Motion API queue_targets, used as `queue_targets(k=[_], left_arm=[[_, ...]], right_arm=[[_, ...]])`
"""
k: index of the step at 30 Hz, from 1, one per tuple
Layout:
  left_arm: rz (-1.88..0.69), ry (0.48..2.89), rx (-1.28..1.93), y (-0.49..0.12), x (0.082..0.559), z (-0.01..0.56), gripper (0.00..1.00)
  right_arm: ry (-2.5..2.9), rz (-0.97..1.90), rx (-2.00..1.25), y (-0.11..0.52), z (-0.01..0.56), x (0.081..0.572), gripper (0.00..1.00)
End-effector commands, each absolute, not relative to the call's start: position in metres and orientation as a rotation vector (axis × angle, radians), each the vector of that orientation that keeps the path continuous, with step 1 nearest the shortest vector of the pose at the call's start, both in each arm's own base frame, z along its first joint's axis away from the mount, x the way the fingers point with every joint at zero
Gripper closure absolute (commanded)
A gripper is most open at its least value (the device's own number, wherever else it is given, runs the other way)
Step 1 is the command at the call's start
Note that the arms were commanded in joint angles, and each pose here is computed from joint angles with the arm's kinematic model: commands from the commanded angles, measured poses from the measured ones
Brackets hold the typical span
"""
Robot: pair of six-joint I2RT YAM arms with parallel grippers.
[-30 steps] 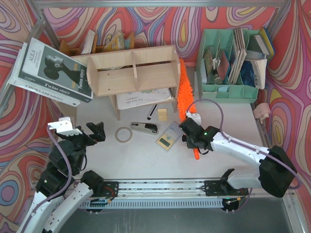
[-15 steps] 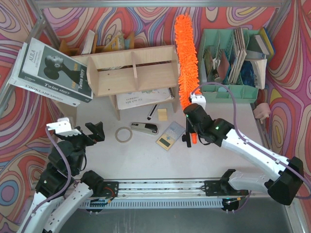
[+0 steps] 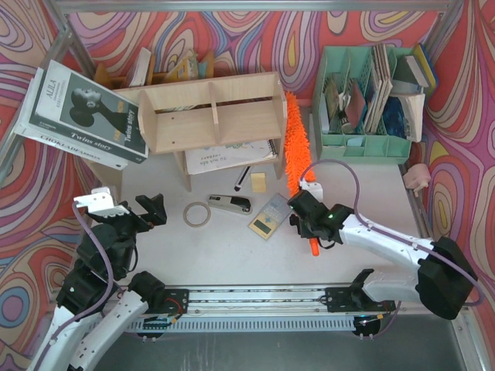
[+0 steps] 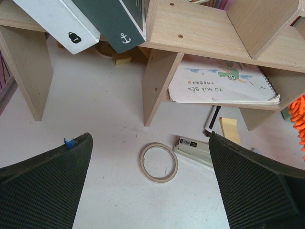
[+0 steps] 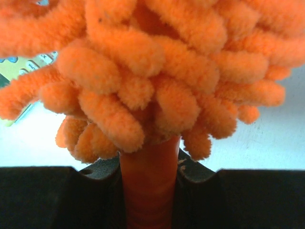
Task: Dust the bookshelf with a duster
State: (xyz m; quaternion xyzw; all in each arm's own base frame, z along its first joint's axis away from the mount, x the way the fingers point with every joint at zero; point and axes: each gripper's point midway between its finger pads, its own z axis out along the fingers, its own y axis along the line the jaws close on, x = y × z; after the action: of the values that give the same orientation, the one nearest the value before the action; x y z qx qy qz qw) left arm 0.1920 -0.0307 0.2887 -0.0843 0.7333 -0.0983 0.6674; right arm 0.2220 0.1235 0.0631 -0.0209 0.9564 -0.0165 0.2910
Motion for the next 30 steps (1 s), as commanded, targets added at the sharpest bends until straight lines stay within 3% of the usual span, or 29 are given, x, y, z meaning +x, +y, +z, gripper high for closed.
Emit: queue_targets(k=[1, 12, 30], left_arm=[[-0.215, 1.649, -0.207, -0.03, 0.195, 0.287, 0.02], [-0.212, 1.659, -0.199, -0.032, 0.197, 0.286, 0.02], [-0.209, 1.659, -0.206, -0.031, 0.198, 0.285, 0.02]], right_arm=[[2.458, 0.011, -0.016, 0.138, 0.081, 0.244, 1.0], [2.28, 0.046, -0.038, 0.141, 0.168, 0.268, 1.0], [2.499, 0.114, -0.007, 0.154, 0.07, 0.239, 1.0]])
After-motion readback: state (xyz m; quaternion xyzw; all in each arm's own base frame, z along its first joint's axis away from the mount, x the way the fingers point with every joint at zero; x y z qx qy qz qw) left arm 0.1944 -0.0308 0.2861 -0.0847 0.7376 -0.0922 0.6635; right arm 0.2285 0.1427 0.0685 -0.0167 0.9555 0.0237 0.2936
